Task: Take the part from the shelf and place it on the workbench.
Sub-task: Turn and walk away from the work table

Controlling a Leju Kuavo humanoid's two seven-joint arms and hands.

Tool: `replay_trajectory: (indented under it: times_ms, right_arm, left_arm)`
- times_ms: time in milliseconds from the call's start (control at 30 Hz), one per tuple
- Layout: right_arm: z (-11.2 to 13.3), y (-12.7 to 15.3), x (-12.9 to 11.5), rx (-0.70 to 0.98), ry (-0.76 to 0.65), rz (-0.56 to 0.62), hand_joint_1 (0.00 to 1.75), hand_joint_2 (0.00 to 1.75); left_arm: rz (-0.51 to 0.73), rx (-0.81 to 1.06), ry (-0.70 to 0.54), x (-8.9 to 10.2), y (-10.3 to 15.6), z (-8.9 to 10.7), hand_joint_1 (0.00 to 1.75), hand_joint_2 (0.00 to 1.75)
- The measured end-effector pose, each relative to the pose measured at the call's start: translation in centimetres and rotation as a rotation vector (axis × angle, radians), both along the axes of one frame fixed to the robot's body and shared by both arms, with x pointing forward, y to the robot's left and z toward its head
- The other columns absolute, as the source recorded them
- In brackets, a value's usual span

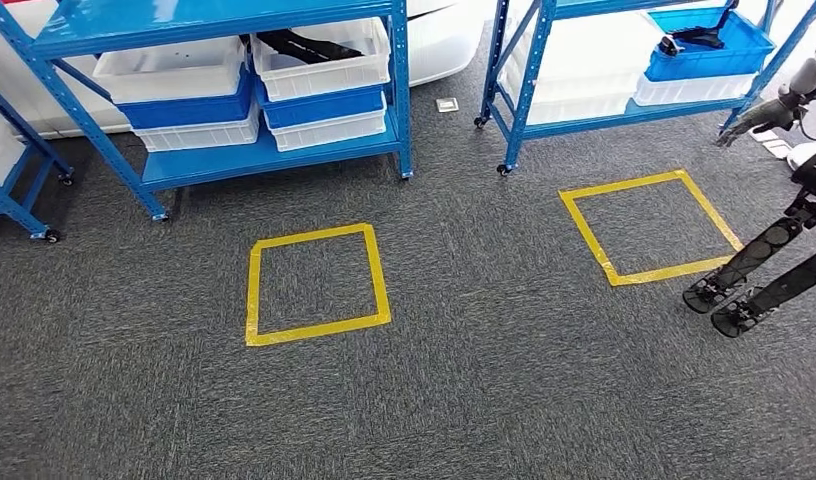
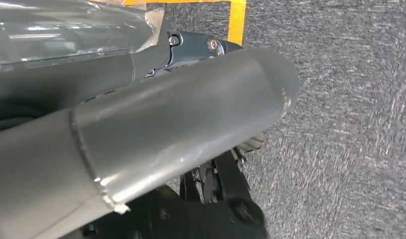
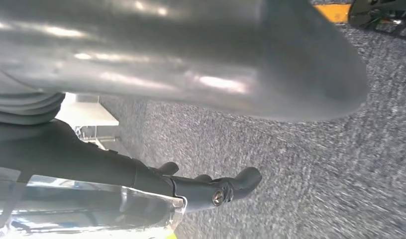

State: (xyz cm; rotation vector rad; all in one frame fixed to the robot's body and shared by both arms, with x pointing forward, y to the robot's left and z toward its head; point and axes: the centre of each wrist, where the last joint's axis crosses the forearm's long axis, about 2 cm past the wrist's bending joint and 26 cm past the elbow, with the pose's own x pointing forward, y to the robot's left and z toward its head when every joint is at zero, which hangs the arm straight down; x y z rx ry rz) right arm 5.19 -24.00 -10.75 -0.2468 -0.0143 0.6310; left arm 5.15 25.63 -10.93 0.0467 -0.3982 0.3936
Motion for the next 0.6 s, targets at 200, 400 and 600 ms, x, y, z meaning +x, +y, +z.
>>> replay_trajectory:
  times_ms: [200, 400, 600]
  right_arm:
    - [0.04, 0.04, 0.24, 0.001, -0.004, -0.001, 0.0, 0.0]
    - [-0.03, -0.08, -0.18, -0.002, 0.004, -0.001, 0.0, 0.0]
    - [-0.05, -0.23, -0.22, -0.003, 0.004, -0.004, 0.0, 0.0]
  left_arm:
    - [-0.002, -0.002, -0.001, 0.22, -0.06, 0.03, 0.0, 0.0]
    - [-0.002, -0.005, 0.003, 0.26, -0.12, 0.04, 0.0, 0.0]
    - [-0.002, -0.007, 0.006, 0.15, -0.18, 0.03, 0.0, 0.0]
